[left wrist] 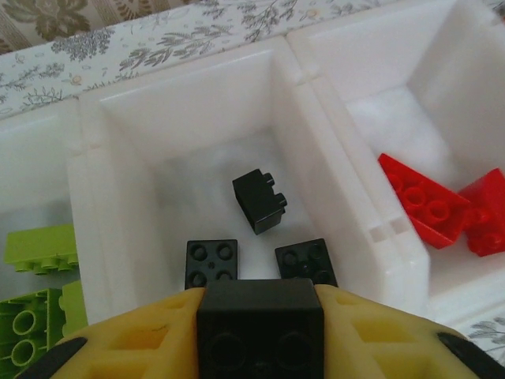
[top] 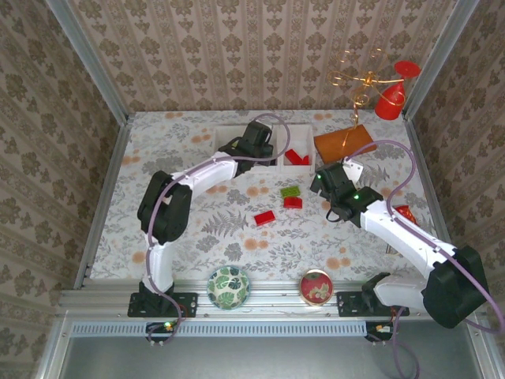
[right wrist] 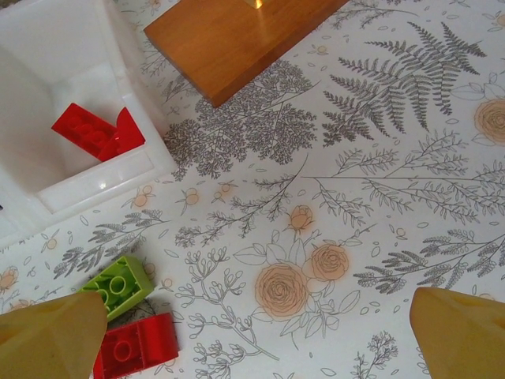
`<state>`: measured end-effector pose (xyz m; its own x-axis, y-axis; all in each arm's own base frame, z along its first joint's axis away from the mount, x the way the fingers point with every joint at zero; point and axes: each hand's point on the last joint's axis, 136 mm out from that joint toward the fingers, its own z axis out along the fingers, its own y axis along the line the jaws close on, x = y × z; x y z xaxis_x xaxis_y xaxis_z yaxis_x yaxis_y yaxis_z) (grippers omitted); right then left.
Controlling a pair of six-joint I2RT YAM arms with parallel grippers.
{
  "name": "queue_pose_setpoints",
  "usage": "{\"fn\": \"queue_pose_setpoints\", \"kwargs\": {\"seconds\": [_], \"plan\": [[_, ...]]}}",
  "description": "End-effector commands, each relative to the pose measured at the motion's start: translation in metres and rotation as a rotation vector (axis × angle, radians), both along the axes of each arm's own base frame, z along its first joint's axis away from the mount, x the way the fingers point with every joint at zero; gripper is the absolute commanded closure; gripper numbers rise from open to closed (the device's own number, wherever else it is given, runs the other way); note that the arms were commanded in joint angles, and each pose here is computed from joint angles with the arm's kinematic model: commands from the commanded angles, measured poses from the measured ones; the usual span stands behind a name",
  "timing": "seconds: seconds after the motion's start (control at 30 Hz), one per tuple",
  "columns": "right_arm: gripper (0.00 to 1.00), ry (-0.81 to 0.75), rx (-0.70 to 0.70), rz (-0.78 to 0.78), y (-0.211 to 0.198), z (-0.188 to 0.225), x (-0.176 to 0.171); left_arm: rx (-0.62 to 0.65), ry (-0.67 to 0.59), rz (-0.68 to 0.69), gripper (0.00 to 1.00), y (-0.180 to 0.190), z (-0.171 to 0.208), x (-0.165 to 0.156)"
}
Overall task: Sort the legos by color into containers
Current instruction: Place the lego in the container.
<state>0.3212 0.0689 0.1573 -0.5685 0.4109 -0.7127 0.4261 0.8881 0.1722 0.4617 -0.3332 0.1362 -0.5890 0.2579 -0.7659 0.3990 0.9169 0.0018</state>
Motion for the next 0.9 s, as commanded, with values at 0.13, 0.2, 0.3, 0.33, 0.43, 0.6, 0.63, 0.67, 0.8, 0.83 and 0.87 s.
{"fn": "queue_pose_setpoints", "kwargs": {"seconds": [0.13,0.2,0.3,0.33,0.43,0.6,0.63,0.67,0.8,0.83,0.87], "plan": [[0.00,0.021,0.012,-0.001,0.003,-0.002,0.005,0.031,0.025,0.006,0.58,0.002,-0.010,0.011],[0.00,0.032,0.009,0.007,0.005,-0.003,0.007,0.034,0.029,0.005,0.57,0.001,-0.013,0.011],[0.00,0.057,-0.001,0.015,0.007,-0.007,0.008,0.039,0.036,0.007,0.55,0.001,-0.017,0.012],[0.00,0.065,-0.002,0.018,0.008,-0.008,0.008,0.040,0.038,0.006,0.55,0.001,-0.018,0.011],[0.00,0.080,-0.005,0.033,0.011,-0.011,0.009,0.031,0.034,0.006,0.52,0.002,-0.013,0.010],[0.00,0.095,-0.004,0.056,0.016,-0.015,0.008,-0.010,0.009,-0.002,0.45,0.003,0.009,0.003],[0.00,0.099,-0.004,0.061,0.017,-0.016,0.008,-0.023,0.004,-0.006,0.43,0.003,0.014,0.001],[0.00,0.104,-0.003,0.068,0.019,-0.017,0.008,-0.033,0.000,-0.008,0.42,0.004,0.019,-0.001],[0.00,0.133,0.001,0.089,0.025,-0.024,0.008,-0.080,-0.022,-0.020,0.34,0.007,0.040,-0.015],[0.00,0.141,0.001,0.095,0.027,-0.026,0.008,-0.091,-0.030,-0.021,0.31,0.009,0.045,-0.019],[0.00,0.146,0.002,0.100,0.028,-0.027,0.008,-0.098,-0.036,-0.019,0.28,0.011,0.050,-0.023]]}}
